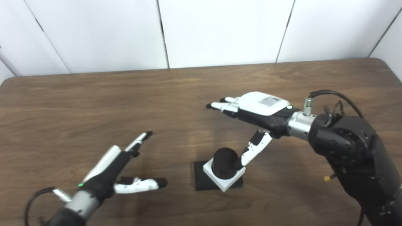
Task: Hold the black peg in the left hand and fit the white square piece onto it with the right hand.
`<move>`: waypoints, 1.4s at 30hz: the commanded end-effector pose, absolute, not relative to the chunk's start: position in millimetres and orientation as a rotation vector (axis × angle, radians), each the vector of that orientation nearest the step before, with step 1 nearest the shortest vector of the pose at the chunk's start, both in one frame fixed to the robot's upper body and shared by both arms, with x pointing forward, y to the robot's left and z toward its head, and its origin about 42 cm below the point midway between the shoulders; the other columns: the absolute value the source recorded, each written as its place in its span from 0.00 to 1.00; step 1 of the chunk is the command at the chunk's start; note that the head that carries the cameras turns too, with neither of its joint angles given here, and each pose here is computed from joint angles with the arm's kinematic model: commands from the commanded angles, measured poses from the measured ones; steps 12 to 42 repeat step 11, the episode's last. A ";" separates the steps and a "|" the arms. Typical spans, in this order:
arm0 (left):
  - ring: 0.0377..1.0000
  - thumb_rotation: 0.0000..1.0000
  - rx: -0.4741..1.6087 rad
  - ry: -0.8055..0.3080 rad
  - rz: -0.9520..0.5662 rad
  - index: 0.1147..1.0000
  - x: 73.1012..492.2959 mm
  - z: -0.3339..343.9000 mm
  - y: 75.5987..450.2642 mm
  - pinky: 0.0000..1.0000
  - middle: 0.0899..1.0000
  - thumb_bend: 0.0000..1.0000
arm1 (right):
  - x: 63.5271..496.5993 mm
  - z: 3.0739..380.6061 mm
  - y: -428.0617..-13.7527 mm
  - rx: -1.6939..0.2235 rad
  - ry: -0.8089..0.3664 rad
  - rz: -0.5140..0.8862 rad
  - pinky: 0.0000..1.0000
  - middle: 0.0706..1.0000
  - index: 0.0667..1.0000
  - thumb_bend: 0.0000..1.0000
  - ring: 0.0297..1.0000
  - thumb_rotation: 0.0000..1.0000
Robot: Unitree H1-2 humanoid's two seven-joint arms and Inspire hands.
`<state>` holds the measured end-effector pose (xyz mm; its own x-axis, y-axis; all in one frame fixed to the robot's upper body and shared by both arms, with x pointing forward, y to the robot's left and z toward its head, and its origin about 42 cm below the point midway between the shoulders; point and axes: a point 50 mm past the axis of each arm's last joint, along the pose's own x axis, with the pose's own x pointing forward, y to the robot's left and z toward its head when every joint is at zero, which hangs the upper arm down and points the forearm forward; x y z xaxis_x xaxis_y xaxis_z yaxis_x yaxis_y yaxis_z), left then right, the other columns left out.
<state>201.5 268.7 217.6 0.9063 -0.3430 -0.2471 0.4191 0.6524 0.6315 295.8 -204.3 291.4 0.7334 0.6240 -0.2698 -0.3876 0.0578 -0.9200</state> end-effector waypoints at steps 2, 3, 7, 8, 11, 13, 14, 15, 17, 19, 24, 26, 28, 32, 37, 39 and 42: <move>1.00 0.47 0.723 0.041 -0.347 1.00 197.7 229.7 278.4 0.94 1.00 1.00 | 300.8 309.3 -211.9 -1.310 -0.278 0.706 0.98 0.95 1.00 0.94 1.00 0.52; 1.00 0.48 0.695 0.030 -0.309 1.00 197.1 228.6 281.6 0.96 1.00 1.00 | 301.1 309.3 -213.8 -1.299 -0.279 0.703 0.97 0.95 1.00 0.93 1.00 0.52; 1.00 0.55 0.496 -0.040 -0.154 1.00 196.1 218.7 293.8 1.00 1.00 1.00 | 298.5 304.9 -225.3 -1.173 -0.242 0.671 0.96 0.96 1.00 0.86 1.00 0.56; 0.97 0.64 0.451 -0.058 -0.113 1.00 195.8 215.6 297.2 0.94 0.98 0.93 | 296.9 302.1 -229.9 -1.141 -0.229 0.658 0.93 0.97 1.00 0.82 0.99 0.64; 0.95 0.70 0.291 -0.093 -0.017 1.00 194.0 205.1 304.1 0.90 0.97 0.82 | 292.0 290.1 -246.4 -1.038 -0.190 0.617 0.85 0.98 1.00 0.75 0.97 0.75; 0.95 0.70 0.291 -0.093 -0.017 1.00 194.0 205.1 304.1 0.90 0.97 0.82 | 292.0 290.1 -246.4 -1.038 -0.190 0.617 0.85 0.98 1.00 0.75 0.97 0.75; 0.95 0.70 0.291 -0.093 -0.017 1.00 194.0 205.1 304.1 0.90 0.97 0.82 | 292.0 290.1 -246.4 -1.038 -0.190 0.617 0.85 0.98 1.00 0.75 0.97 0.75; 0.95 0.70 0.291 -0.093 -0.017 1.00 194.0 205.1 304.1 0.90 0.97 0.82 | 292.0 290.1 -246.4 -1.038 -0.190 0.617 0.85 0.98 1.00 0.75 0.97 0.75; 0.95 0.70 0.291 -0.093 -0.017 1.00 194.0 205.1 304.1 0.90 0.97 0.82 | 292.0 290.1 -246.4 -1.038 -0.190 0.617 0.85 0.98 1.00 0.75 0.97 0.75; 0.95 0.70 0.291 -0.093 -0.017 1.00 194.0 205.1 304.1 0.90 0.97 0.82 | 292.0 290.1 -246.4 -1.038 -0.190 0.617 0.85 0.98 1.00 0.75 0.97 0.75; 0.95 0.70 0.291 -0.093 -0.017 1.00 194.0 205.1 304.1 0.90 0.97 0.82 | 292.0 290.1 -246.4 -1.038 -0.190 0.617 0.85 0.98 1.00 0.75 0.97 0.75; 0.95 0.70 0.291 -0.093 -0.017 1.00 194.0 205.1 304.1 0.90 0.97 0.82 | 292.0 290.1 -246.4 -1.038 -0.190 0.617 0.85 0.98 1.00 0.75 0.97 0.75; 0.95 0.70 0.291 -0.093 -0.017 1.00 194.0 205.1 304.1 0.90 0.97 0.82 | 292.0 290.1 -246.4 -1.038 -0.190 0.617 0.85 0.98 1.00 0.75 0.97 0.75; 0.95 0.70 0.291 -0.093 -0.017 1.00 194.0 205.1 304.1 0.90 0.97 0.82 | 292.0 290.1 -246.4 -1.038 -0.190 0.617 0.85 0.98 1.00 0.75 0.97 0.75; 0.95 0.70 0.291 -0.093 -0.017 1.00 194.0 205.1 304.1 0.90 0.97 0.82 | 292.0 290.1 -246.4 -1.038 -0.190 0.617 0.85 0.98 1.00 0.75 0.97 0.75; 0.95 0.70 0.291 -0.093 -0.017 1.00 194.0 205.1 304.1 0.90 0.97 0.82 | 292.0 290.1 -246.4 -1.038 -0.190 0.617 0.85 0.98 1.00 0.75 0.97 0.75; 0.95 0.70 0.291 -0.093 -0.017 1.00 194.0 205.1 304.1 0.90 0.97 0.82 | 292.0 290.1 -246.4 -1.038 -0.190 0.617 0.85 0.98 1.00 0.75 0.97 0.75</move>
